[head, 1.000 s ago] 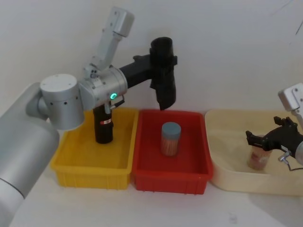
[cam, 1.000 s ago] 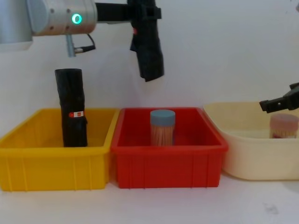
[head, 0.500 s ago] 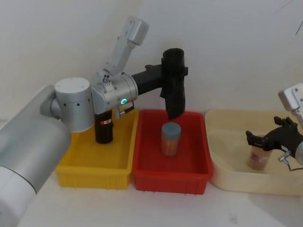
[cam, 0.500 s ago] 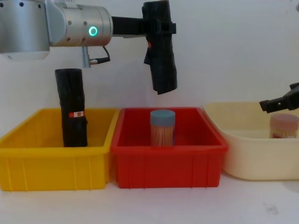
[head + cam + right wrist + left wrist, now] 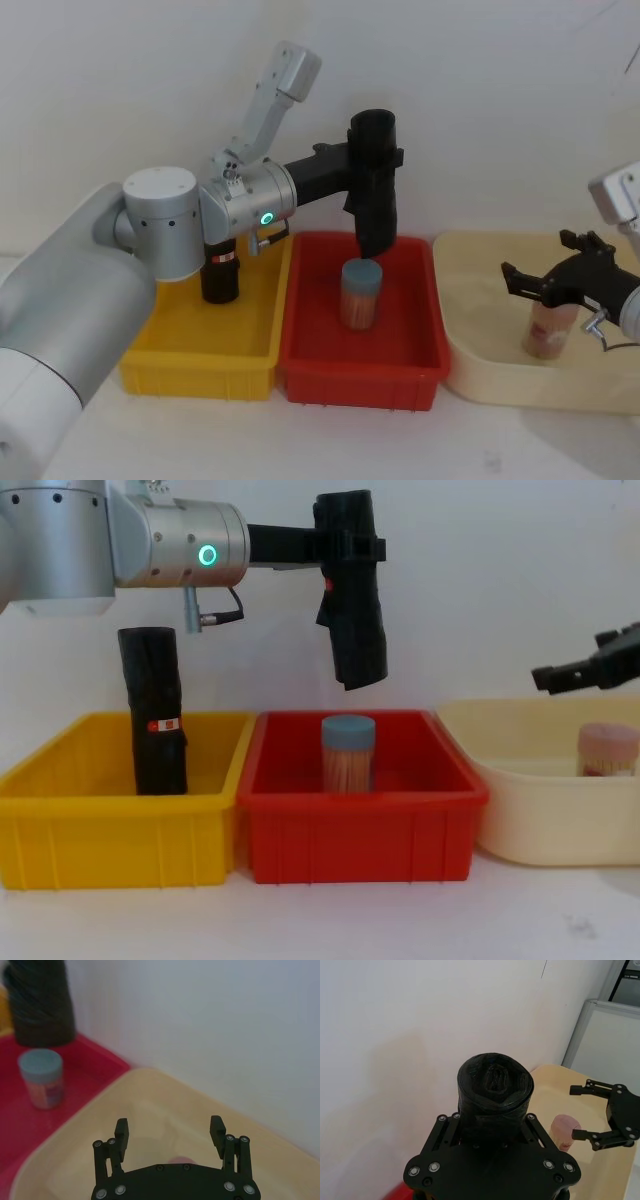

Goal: Pick up the garbage bag with the one hand and transfer it to the other hand.

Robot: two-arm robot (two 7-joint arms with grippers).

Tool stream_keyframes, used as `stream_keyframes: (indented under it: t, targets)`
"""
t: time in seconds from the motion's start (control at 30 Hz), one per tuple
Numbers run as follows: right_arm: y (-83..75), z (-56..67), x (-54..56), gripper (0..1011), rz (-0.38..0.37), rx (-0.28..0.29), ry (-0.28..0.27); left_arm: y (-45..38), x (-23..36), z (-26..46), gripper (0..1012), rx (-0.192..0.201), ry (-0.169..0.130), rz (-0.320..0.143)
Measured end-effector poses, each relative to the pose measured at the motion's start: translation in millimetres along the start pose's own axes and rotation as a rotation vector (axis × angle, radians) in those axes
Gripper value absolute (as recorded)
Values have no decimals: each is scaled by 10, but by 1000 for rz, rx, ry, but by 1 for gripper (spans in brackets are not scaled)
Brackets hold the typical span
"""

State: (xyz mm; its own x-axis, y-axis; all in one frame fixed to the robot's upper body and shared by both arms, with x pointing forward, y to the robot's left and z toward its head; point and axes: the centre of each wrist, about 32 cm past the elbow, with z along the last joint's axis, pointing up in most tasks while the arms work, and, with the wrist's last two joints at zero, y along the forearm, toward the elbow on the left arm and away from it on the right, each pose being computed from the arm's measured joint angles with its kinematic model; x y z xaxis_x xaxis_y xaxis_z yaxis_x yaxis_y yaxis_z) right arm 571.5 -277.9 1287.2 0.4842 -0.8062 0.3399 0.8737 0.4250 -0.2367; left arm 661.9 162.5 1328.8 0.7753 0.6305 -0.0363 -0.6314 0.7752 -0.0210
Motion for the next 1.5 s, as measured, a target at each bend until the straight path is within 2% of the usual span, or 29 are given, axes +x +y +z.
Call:
stream_keyframes:
  t: [0.3, 0.4, 0.57, 0.63, 0.83, 1.17, 1.5]
  targets:
    - [12, 103, -36, 1000, 92, 69, 14, -13, -2, -9, 364, 3, 2, -5]
    - [81, 124, -64, 1000, 138, 80, 30, -14, -2, -12, 364, 4, 3, -6]
    - [183, 140, -85, 1000, 172, 84, 46, -16, -2, -14, 364, 4, 3, -7]
    - [281, 138, -110, 1000, 192, 81, 62, -18, -2, -15, 364, 4, 4, -7]
    - [448, 150, -159, 1000, 212, 72, 85, -20, -3, -15, 364, 5, 4, -8]
    - [724, 214, -228, 1000, 203, 64, 127, -22, -3, -17, 364, 6, 4, -9]
    - [851, 328, -269, 1000, 225, 88, 146, -22, -2, -18, 364, 6, 4, -8]
